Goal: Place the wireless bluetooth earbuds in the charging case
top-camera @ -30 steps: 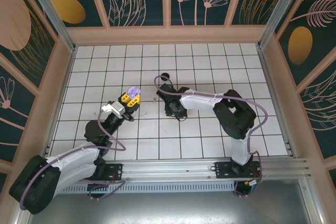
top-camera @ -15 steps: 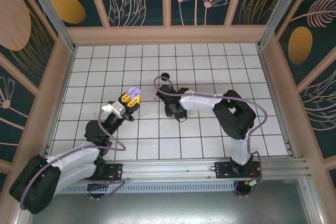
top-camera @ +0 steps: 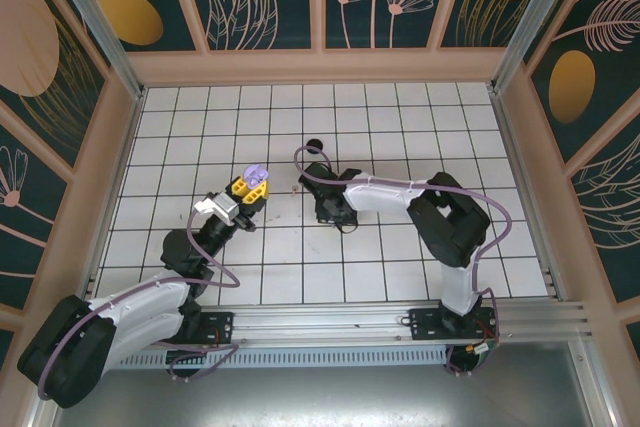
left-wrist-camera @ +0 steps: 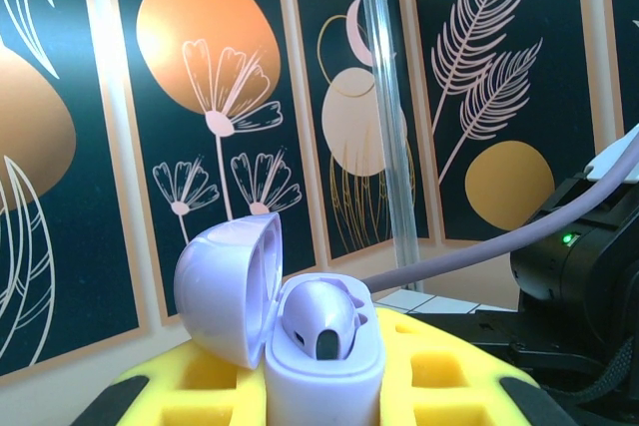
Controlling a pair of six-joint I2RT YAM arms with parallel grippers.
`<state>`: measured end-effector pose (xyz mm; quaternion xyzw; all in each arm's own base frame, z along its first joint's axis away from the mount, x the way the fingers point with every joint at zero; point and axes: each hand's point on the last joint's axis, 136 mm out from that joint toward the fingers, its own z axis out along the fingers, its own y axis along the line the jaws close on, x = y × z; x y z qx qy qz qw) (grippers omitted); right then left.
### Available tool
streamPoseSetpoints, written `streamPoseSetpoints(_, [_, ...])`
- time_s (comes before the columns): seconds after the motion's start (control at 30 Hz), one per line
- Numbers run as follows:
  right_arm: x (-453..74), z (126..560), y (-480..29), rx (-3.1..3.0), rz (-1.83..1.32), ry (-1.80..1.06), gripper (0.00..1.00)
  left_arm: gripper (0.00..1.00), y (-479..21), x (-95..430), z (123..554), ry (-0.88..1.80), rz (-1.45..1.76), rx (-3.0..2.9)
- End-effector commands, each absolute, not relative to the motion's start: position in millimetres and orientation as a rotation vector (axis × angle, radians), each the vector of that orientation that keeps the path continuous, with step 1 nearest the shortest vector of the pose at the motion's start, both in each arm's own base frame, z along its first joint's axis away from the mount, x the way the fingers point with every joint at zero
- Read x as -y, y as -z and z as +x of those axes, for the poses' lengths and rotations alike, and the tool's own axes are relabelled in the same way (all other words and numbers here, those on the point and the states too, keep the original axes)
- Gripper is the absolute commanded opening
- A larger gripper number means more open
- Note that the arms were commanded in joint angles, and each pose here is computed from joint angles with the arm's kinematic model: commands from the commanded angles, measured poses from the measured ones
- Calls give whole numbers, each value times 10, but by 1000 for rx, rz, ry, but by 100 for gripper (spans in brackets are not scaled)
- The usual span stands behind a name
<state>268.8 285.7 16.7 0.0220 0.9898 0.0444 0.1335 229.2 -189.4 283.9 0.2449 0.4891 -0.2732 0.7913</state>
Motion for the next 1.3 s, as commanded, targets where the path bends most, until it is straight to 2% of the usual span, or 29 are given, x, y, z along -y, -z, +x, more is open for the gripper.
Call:
streamPoseSetpoints(0.0, [-2803, 2590, -107, -2891, 58, -125, 19, 0, -2992, 1923, 2256, 597, 537, -1001])
streamPoseSetpoints(0.23, [-2784, 2718, -474, -2784, 79, -203, 16, 0, -3049, 1946, 2266, 593, 548, -996])
streamPoseSetpoints(0.43, [-2799, 2912, -1074, -2631, 77, -321, 16, 0, -3117, 2017, 2265, 588, 595, -983])
streamPoseSetpoints(0.8, [-2974, 3226, -2955, -2208, -43, -569, 16, 0, -3146, 2222, 2284, 557, 746, -975])
streamPoseSetpoints(1.0, [-3045, 3159, -3724, -2026, -106, -688, 16, 0, -3166, 2299, 2340, 586, 757, -987])
streamPoseSetpoints(1.27, [-3285, 2886, -4090, -1915, -193, -804, 16, 0, -3237, 2379, 2478, 647, 708, -1001])
